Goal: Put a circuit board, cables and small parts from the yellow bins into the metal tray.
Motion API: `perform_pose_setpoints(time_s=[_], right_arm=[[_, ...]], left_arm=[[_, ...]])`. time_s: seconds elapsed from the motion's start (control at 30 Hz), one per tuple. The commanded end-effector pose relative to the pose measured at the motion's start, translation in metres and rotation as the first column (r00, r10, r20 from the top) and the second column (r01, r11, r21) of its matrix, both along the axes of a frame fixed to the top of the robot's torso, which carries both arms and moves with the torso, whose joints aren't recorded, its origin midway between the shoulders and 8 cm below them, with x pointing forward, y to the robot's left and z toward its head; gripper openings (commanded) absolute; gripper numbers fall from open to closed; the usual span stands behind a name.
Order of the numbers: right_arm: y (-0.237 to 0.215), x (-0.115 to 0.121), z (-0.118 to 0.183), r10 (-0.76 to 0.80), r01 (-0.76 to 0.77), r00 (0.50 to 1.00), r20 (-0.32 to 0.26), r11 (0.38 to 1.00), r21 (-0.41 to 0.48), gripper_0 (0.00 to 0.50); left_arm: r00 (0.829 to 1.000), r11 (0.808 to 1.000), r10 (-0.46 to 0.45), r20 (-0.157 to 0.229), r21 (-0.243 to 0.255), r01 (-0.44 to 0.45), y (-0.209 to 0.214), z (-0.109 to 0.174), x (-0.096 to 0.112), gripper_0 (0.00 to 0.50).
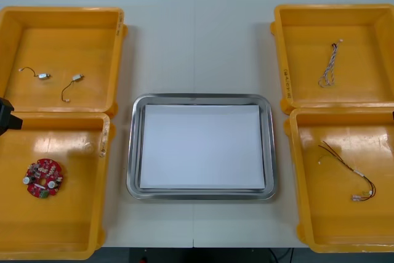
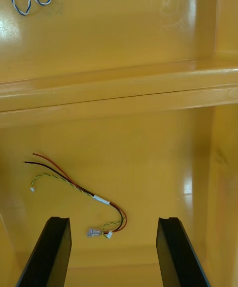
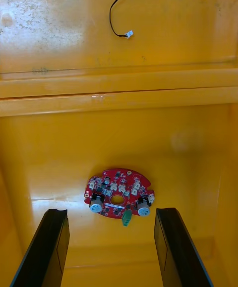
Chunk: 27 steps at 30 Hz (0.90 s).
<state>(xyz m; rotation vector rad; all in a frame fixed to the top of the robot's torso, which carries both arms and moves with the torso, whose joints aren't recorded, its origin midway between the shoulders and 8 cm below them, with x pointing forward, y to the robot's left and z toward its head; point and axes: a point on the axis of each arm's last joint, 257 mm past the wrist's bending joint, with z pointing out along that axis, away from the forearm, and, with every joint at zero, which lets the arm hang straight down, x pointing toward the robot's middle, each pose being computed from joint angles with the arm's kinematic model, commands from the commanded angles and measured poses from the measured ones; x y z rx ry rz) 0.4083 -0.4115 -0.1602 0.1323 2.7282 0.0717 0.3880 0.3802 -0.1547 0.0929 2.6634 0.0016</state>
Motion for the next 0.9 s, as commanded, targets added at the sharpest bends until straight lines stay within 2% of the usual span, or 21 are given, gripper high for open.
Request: perform_pose_setpoints(time_s=[0.03,0.9], right_arm=[[-0.0013,0.0025,0.0115,0.021,-0.021,0.999,0.036,1.000,-0.014,0.500],[-0.0013,0.0025,0.0115,0.021,-0.021,0.999,0.036,1.000,-0.014,0.500]], left_arm=[[1.000,0.999,0.005,0.025,0.047,-0.007,0.0143,0.0156,-0.0040,0.500],[1.000,0.999,0.005,0.025,0.047,-0.007,0.0143,0.0156,-0.0040,0.500]])
